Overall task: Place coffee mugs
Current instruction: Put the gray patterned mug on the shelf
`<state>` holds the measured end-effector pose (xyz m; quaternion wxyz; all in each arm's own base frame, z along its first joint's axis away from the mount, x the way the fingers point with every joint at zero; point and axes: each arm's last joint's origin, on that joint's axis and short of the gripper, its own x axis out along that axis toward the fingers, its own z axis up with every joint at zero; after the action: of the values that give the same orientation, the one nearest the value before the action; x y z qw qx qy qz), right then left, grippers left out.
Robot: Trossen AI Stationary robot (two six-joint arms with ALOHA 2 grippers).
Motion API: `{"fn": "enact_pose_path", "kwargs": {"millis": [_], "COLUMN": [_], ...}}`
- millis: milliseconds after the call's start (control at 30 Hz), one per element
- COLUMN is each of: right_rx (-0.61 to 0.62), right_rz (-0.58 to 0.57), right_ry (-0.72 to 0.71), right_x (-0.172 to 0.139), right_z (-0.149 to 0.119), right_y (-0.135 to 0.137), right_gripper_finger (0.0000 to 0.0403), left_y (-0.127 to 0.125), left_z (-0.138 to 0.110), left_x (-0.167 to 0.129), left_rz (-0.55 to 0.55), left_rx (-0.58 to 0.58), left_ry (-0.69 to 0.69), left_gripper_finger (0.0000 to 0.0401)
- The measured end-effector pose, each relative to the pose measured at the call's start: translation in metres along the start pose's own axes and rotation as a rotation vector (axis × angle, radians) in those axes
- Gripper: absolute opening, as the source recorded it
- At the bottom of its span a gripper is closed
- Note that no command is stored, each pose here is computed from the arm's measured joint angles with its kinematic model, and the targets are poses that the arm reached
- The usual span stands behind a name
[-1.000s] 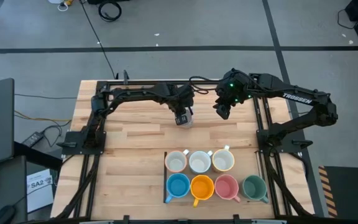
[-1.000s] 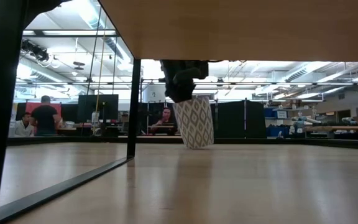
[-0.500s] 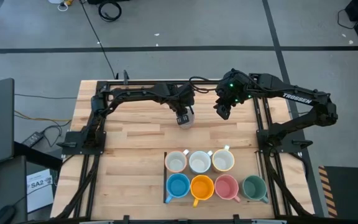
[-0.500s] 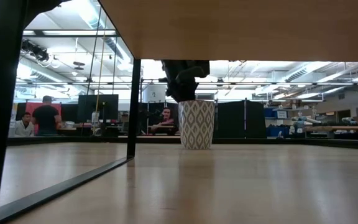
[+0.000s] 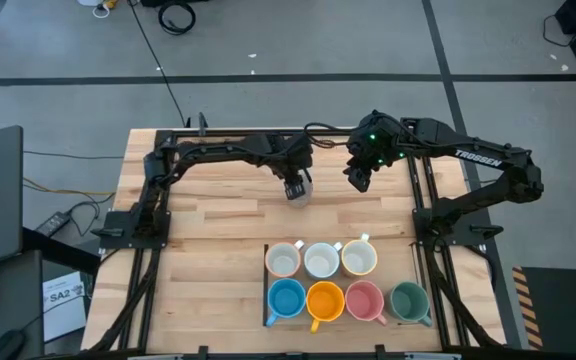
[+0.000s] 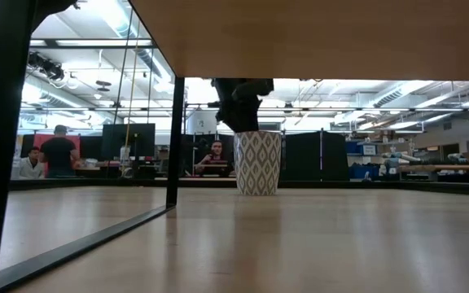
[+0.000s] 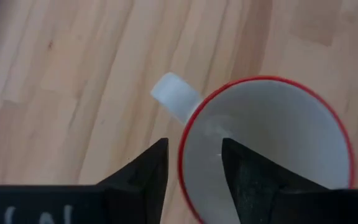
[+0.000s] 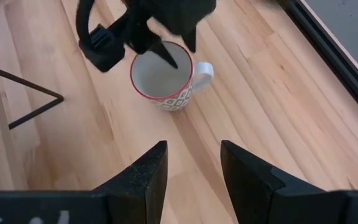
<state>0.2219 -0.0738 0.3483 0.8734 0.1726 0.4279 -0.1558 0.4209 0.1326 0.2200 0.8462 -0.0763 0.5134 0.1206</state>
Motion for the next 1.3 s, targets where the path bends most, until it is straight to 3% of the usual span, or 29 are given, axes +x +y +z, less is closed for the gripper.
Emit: {"fn": "enact_pose_path", "kwargs": {"millis": [233,567,933,1167,1300], "right_rx": [-0.001,-0.071,-0.257,-0.349,-0.368], "right_rz": [0.003,0.036,0.078,0.124,0.148], "right_ry": [-0.013,-0.175,-0.169,-0.116,-0.097], "right_x": [0.0,0.009,0.072,0.114,0.133], "right_z": [0.001,0.022,0.047,0.05,0.05], "right_y": [0.0,0.003,-0.003,-0.004,-0.005], "right_gripper_finger": [0.0154,0.0154,0.0154,0.0154,0.0154], "left_y": [0.008,0.005,0.007,0.012,0.014], "left_z": [0.002,-0.01,-0.014,-0.032,-0.032], "left_x": [-0.033,-0.091,-0.11,-0.118,-0.119], "left_rz": [0.002,0.0,0.009,0.022,0.023], "left_rx": [-0.019,0.036,0.03,0.014,0.033], "left_ry": [-0.036,-0.009,-0.023,0.137,0.141], "left_gripper_finger": [0.0156,0.0156,0.0156,0.0156,0.0156]}}
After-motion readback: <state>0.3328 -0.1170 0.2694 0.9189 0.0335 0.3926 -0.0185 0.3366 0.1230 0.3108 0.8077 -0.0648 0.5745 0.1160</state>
